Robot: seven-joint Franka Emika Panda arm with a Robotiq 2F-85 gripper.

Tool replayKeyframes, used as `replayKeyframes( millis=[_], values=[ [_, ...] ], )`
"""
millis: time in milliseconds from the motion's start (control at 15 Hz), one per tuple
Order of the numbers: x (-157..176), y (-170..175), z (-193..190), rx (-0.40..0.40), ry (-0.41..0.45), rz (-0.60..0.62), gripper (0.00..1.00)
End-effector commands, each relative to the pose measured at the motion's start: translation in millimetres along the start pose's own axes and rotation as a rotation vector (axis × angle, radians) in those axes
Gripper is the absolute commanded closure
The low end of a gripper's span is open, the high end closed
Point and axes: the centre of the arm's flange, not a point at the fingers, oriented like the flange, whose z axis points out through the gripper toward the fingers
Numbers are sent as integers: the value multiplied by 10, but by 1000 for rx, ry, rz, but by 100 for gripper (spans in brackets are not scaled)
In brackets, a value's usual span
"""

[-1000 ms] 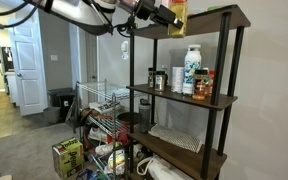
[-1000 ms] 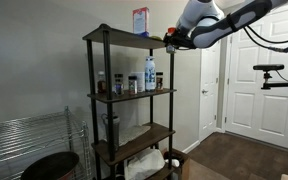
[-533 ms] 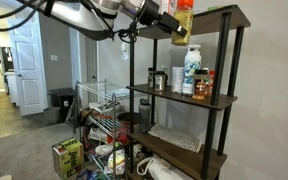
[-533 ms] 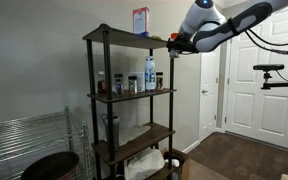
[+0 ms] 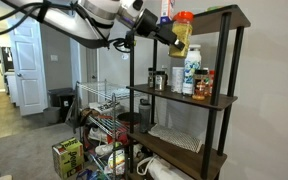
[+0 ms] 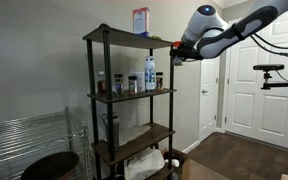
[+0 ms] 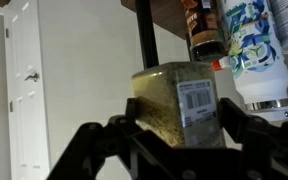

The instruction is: Move the bottle from the first top shelf to the second top shelf

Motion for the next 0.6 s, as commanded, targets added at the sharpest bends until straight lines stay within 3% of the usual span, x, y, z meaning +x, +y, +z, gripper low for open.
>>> replayKeyframes(
  millis=[0,133,200,533],
  values=[
    [-63,-32,-134,41,4,-10,43],
    [-115,-110,-126,55,-10,-22,43],
    [-108,-95,-19,16,-15,-16,18],
    [-167,-156,-32,27,-24,-25,18]
  ],
)
